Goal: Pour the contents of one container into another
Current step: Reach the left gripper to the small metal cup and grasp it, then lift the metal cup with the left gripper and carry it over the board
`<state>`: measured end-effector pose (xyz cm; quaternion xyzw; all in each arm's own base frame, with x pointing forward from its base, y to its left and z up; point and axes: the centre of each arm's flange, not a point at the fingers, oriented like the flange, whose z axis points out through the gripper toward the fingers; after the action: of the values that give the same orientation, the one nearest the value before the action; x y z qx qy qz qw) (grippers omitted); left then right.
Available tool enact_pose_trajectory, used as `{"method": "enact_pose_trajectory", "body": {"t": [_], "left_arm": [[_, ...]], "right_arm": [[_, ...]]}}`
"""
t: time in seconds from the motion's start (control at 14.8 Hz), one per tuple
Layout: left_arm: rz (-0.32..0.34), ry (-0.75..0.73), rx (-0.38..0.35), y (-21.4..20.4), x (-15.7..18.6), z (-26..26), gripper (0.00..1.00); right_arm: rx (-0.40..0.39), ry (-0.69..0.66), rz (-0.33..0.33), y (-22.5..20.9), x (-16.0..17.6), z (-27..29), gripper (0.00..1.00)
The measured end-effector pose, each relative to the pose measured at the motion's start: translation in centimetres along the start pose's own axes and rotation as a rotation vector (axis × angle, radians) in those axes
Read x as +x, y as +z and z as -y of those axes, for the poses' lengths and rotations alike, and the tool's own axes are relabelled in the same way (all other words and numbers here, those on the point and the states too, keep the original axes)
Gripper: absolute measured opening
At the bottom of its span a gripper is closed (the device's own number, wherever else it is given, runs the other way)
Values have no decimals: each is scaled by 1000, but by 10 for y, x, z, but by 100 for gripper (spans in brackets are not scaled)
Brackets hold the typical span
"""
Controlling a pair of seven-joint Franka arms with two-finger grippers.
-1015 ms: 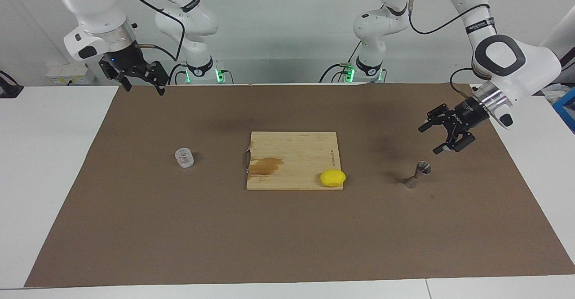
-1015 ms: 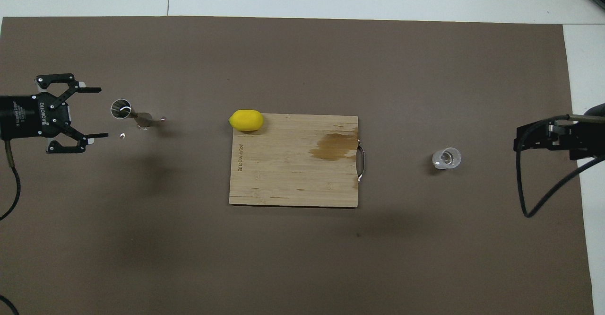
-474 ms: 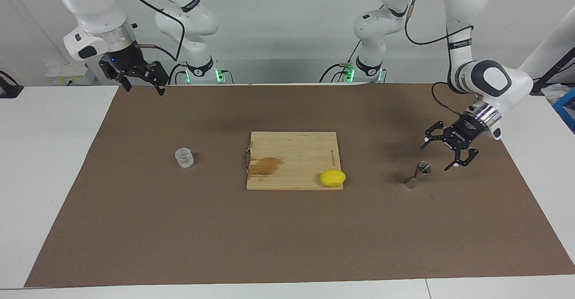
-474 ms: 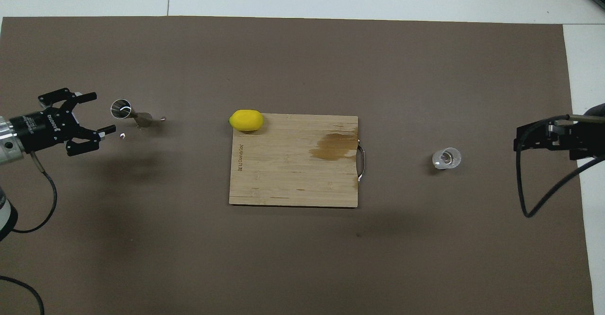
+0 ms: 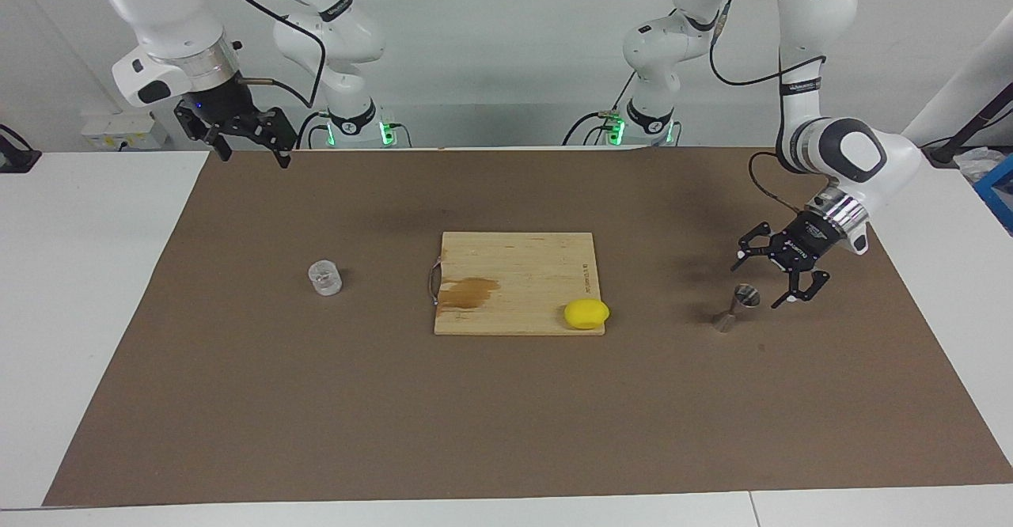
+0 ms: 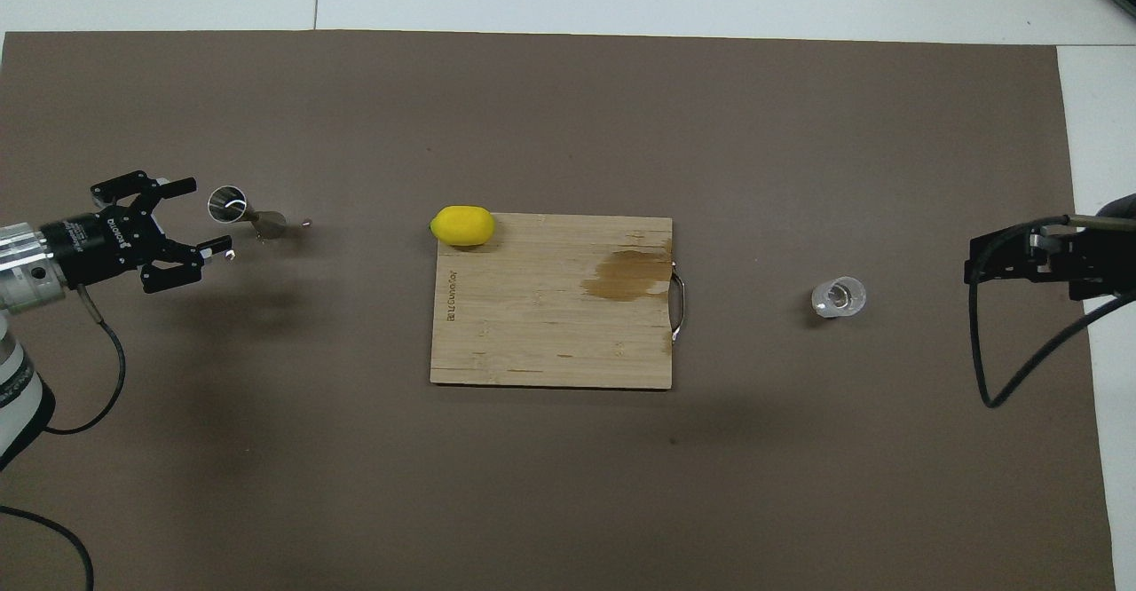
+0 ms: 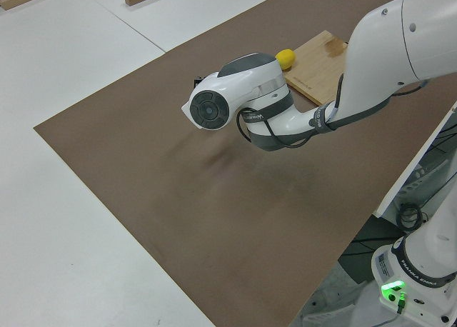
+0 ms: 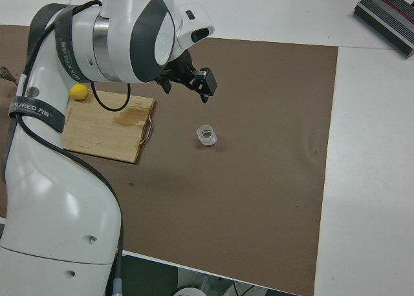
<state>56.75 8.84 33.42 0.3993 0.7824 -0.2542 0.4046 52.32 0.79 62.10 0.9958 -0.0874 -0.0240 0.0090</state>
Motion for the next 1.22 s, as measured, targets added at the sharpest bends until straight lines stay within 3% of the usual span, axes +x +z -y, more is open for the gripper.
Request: {"method": "enact_pose_trajectory", "body": {"t": [0.41,0.54,1.22], "left_arm": [[-10,-9,-16,12,-1,7,98],[-12,-11,-18,13,0,7,85],[-21,-23,-30,11,5,7,70]], "right_arm": [[0,0,0,0,0,0,100],[0,0,0,0,0,0,100],[0,0,0,0,0,0,100]]}}
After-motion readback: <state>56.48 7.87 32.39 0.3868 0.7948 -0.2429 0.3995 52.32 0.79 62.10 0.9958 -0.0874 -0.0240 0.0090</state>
